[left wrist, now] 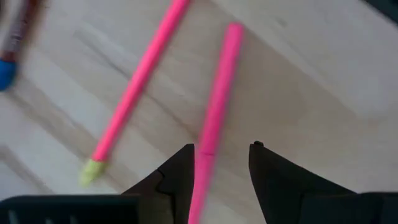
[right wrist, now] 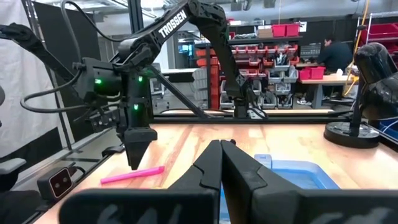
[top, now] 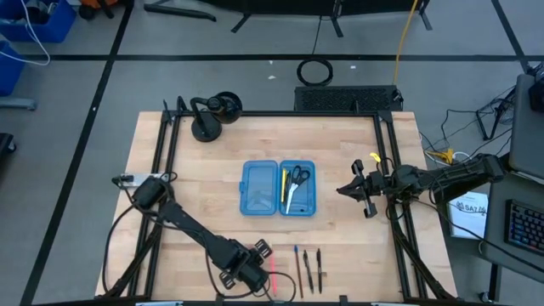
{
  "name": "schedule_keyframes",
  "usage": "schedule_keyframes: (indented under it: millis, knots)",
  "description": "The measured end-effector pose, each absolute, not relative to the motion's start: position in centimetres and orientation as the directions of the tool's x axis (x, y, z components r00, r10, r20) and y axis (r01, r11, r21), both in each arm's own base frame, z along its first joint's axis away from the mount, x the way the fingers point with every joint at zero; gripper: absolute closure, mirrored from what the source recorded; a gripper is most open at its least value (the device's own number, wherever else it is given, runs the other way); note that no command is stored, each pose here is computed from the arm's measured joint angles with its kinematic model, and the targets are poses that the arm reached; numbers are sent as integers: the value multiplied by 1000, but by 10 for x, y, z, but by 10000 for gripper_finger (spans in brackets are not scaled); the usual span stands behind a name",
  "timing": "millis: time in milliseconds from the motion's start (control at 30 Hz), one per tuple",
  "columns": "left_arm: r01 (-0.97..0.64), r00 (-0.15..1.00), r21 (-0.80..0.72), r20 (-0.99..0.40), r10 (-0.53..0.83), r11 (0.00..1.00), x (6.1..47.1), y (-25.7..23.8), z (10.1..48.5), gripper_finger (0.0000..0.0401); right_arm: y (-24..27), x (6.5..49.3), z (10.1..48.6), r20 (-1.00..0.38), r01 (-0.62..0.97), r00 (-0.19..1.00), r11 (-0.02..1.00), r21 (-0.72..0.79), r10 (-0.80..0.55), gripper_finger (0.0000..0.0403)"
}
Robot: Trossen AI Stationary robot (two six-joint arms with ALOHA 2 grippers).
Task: Pick & place school supplies into a supply box
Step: Put the pink pen into the blue supply box
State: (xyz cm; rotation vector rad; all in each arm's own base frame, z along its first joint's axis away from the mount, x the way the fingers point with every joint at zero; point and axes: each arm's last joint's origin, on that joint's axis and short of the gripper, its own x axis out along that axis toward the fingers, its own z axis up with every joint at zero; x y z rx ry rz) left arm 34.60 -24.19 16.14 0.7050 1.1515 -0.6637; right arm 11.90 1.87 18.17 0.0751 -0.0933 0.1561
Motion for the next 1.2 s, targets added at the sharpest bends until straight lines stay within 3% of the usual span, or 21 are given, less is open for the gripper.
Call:
schedule_keyframes:
  millis: [267, 967, 1067, 1200]
  knots:
    - [781, 365, 206, -917, -163, 590, 360, -241, 165, 249, 19, 119, 182, 98, -161, 983, 983, 86, 152, 403]
    - [812, 256, 84, -941, -223, 578, 376, -234, 121, 250, 19, 120, 175, 30, -160, 987, 976, 149, 158, 403]
    - [812, 246, 76, -944, -221, 579, 376, -233, 119, 270, 19, 121, 174, 24, -160, 987, 976, 148, 158, 403]
    - [814, 249, 87, -946, -209, 574, 374, -235, 118, 337, 19, 121, 174, 23, -160, 987, 977, 144, 158, 403]
